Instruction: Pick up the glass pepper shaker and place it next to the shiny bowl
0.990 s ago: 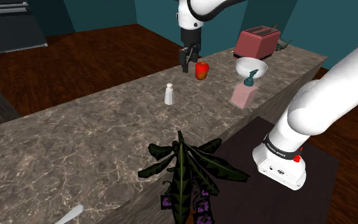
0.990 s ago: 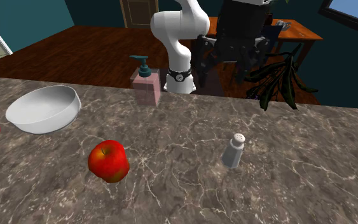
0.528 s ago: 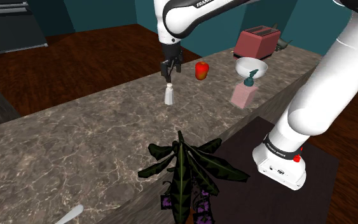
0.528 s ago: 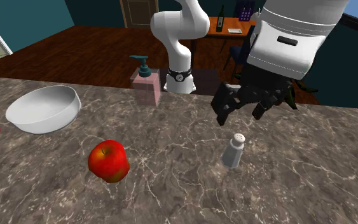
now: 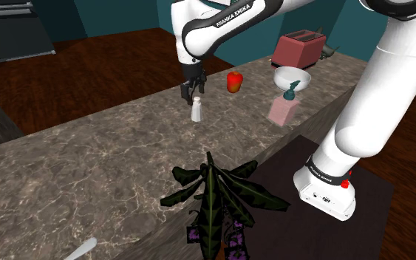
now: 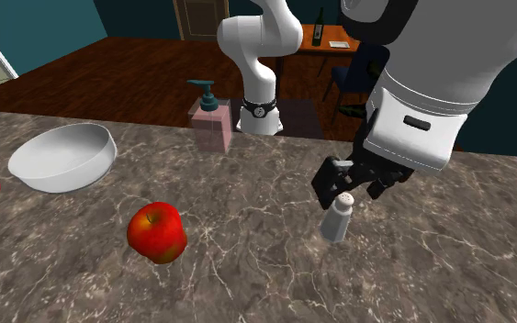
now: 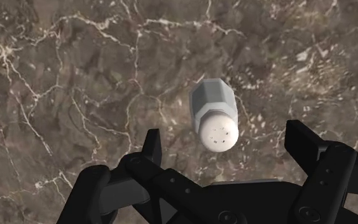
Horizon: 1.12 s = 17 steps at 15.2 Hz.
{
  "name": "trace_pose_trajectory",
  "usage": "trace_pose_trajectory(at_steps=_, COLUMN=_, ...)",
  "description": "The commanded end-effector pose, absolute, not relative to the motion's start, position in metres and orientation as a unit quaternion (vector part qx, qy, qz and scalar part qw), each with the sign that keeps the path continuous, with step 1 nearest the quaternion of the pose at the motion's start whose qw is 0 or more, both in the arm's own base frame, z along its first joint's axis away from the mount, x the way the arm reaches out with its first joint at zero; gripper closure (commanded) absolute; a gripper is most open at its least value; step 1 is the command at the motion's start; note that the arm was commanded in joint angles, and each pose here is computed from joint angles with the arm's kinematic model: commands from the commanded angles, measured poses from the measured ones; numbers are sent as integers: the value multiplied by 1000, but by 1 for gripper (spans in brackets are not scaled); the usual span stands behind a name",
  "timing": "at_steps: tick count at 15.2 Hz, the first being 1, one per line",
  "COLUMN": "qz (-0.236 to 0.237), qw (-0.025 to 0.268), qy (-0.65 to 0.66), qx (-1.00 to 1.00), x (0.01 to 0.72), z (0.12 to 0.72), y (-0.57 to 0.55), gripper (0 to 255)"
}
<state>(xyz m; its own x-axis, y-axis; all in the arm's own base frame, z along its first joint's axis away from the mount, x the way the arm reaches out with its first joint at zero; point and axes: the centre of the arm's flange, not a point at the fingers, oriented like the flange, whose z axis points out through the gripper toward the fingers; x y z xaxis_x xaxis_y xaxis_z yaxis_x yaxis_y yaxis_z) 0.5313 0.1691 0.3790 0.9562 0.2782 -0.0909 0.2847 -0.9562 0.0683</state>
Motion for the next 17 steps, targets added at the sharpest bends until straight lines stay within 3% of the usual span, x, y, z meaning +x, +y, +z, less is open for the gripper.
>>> trace_pose_trajectory(at_steps=1, qz=-40, qw=40, qy=142, qx=988, x=530, z=365, y=167, gripper=0)
trace_pose_trajectory(at_steps=9, qz=-40, qw=40, qy=142, qx=988, x=530, z=365, y=167, gripper=0)
trace_pose_trajectory(at_steps=10, qz=-40, qw=40, qy=142, qx=988, x=530, z=365, y=167, gripper=255)
trace_pose_trajectory(at_steps=17, qz=-40, qw=40, qy=142, qx=988, x=530, z=365, y=167, gripper=255)
